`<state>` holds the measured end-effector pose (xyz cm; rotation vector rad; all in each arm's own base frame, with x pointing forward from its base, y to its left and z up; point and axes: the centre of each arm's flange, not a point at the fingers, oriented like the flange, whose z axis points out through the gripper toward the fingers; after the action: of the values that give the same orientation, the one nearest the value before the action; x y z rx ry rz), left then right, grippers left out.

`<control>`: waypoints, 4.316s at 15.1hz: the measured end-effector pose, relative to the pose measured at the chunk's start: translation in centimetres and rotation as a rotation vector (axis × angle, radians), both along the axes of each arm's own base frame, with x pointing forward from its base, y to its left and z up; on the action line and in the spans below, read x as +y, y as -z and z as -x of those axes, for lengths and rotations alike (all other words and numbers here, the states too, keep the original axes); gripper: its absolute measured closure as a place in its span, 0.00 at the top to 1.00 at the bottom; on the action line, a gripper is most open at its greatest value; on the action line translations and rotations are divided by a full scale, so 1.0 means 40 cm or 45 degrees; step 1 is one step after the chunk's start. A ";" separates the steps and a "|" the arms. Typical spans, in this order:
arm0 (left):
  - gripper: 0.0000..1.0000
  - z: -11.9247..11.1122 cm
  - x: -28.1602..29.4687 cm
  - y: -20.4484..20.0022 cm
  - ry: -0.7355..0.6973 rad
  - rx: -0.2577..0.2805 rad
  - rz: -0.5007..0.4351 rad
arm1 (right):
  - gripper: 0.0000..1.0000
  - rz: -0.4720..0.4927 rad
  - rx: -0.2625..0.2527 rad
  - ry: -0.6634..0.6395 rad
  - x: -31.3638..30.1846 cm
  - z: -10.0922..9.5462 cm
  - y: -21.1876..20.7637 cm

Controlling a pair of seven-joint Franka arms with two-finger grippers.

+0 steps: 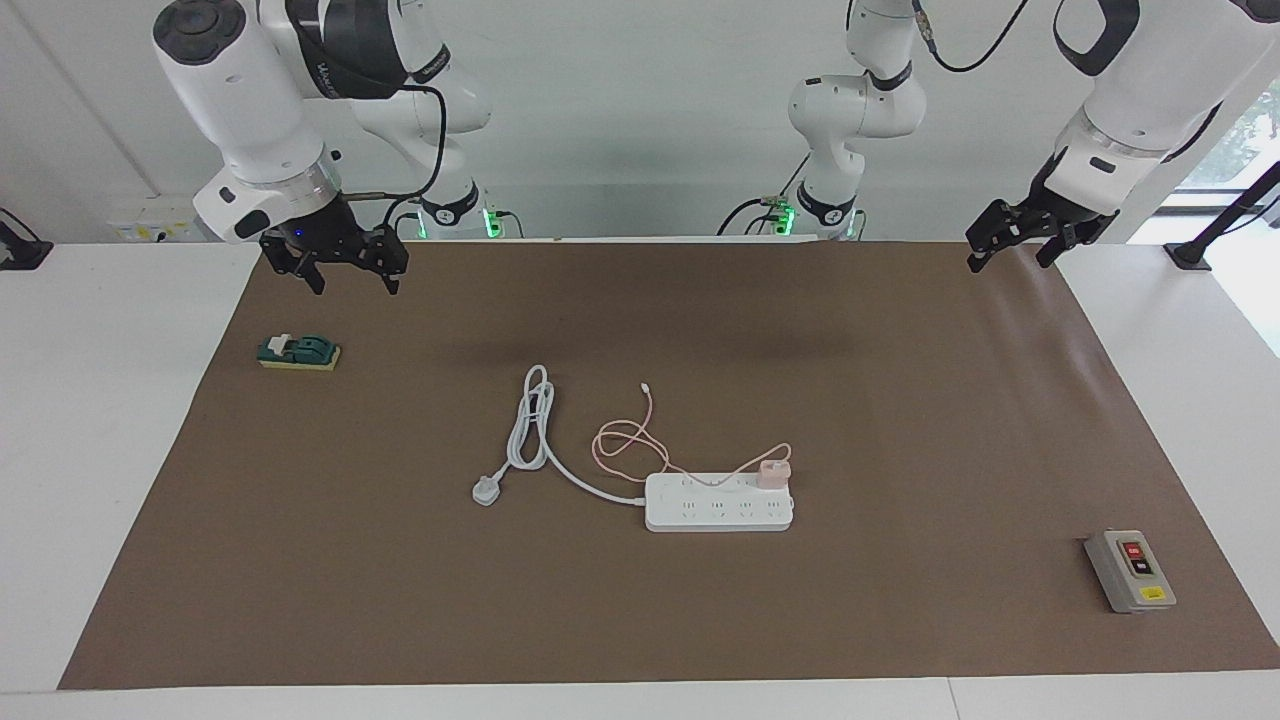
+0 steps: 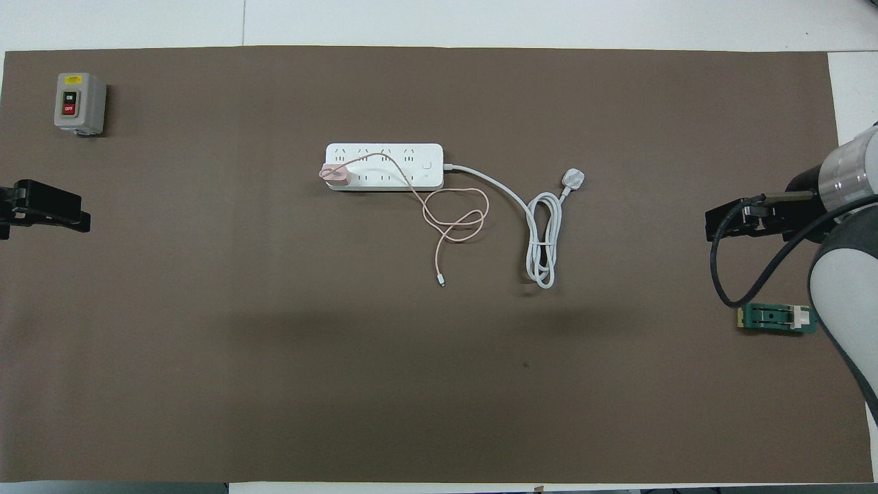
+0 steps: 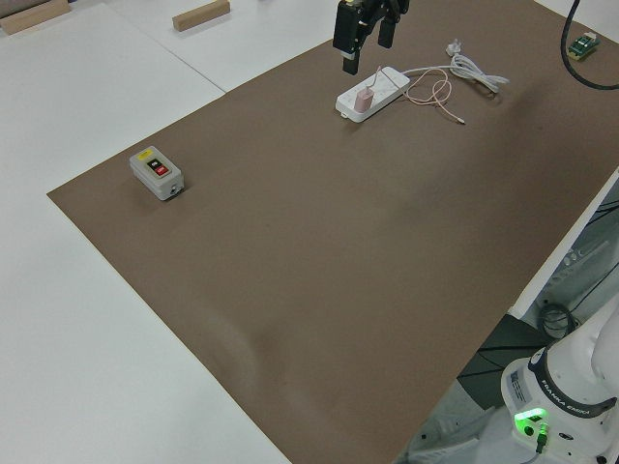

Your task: Unplug charger and place it aside

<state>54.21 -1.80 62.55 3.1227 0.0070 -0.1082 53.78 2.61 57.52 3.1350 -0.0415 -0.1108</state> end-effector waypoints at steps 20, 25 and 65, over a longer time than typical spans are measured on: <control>1.00 0.034 -0.012 0.036 -0.314 0.036 -0.018 | 1.00 0.000 0.000 0.000 0.000 0.000 0.000; 1.00 0.019 -0.075 0.089 -0.762 -0.006 0.021 | 1.00 0.000 0.000 0.010 -0.011 0.000 0.000; 1.00 -0.293 -0.606 0.738 -1.845 -0.055 0.081 | 0.96 -0.217 0.259 1.858 0.518 -0.341 0.226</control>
<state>65.91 -26.03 33.02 2.2620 2.0078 -0.0018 67.42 23.32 48.50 2.4318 -2.2505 -0.4057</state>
